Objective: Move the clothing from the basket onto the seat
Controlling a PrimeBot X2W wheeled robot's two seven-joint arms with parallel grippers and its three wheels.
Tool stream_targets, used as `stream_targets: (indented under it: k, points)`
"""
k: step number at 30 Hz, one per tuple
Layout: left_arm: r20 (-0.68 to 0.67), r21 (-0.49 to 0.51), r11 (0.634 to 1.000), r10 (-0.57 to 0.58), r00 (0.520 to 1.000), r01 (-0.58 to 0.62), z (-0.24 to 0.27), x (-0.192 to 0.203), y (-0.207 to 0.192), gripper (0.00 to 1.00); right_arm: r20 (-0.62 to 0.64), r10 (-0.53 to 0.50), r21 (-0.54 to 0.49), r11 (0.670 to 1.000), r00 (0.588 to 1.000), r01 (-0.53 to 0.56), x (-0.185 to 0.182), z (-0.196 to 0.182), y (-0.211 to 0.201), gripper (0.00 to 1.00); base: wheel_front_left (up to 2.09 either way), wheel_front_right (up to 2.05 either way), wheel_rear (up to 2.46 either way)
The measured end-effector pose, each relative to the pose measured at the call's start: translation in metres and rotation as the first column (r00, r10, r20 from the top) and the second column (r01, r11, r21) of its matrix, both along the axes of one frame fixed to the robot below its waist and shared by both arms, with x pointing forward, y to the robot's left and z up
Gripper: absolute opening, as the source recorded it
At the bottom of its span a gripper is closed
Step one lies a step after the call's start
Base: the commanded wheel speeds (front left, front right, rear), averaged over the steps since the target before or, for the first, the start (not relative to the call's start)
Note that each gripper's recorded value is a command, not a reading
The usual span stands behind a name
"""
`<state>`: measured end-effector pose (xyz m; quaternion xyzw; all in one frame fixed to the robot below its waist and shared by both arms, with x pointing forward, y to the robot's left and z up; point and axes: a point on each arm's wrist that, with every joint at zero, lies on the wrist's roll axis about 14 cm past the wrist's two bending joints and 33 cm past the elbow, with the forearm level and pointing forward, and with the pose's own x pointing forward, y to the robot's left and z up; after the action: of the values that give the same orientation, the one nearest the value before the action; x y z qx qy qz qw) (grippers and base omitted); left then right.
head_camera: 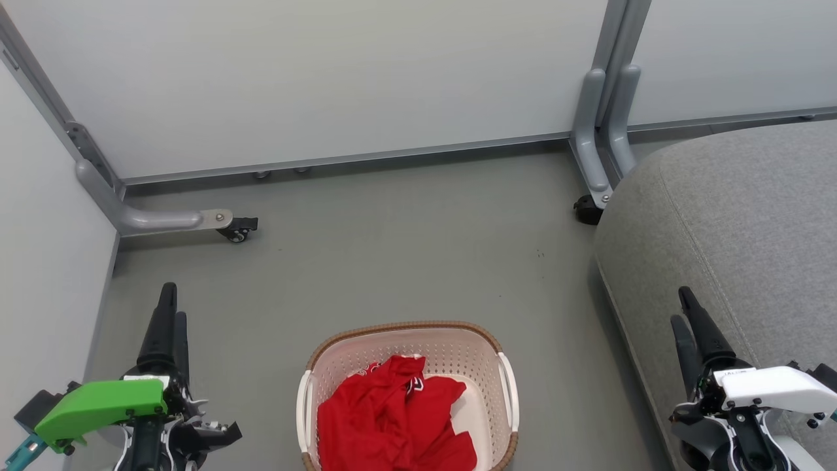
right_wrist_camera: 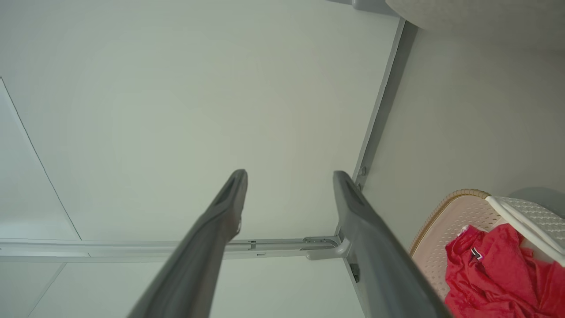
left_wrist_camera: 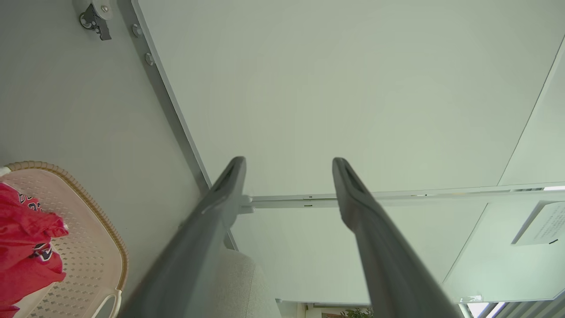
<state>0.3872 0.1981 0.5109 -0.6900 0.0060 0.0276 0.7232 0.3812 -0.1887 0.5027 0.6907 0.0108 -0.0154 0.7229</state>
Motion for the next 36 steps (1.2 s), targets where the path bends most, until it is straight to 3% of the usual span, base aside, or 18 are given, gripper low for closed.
stream_targets:
  k: [9,18,28,36]
  points:
    - [0.007,0.147,0.989,0.023,1.000,-0.023,0.001,0.000,0.003,1.00,0.053,0.006,-0.131,0.991,0.999,0.001,0.002,0.010,0.003,1.00,0.00,0.00,0.00]
    - [0.012,0.308,0.951,0.034,0.999,-0.036,0.003,0.000,0.004,1.00,0.116,0.030,-0.292,0.956,0.993,0.005,0.004,0.022,0.009,1.00,0.00,0.00,0.00]
    - [0.024,0.502,0.864,0.033,0.999,-0.041,0.010,0.000,0.000,1.00,0.174,0.058,-0.448,0.893,0.983,0.027,0.005,0.035,0.016,1.00,0.00,0.00,0.00]
    - [0.025,0.645,0.764,0.031,0.999,-0.040,0.011,0.000,-0.004,1.00,0.201,0.077,-0.560,0.827,0.977,0.051,0.006,0.041,0.020,1.00,0.00,0.00,0.00]
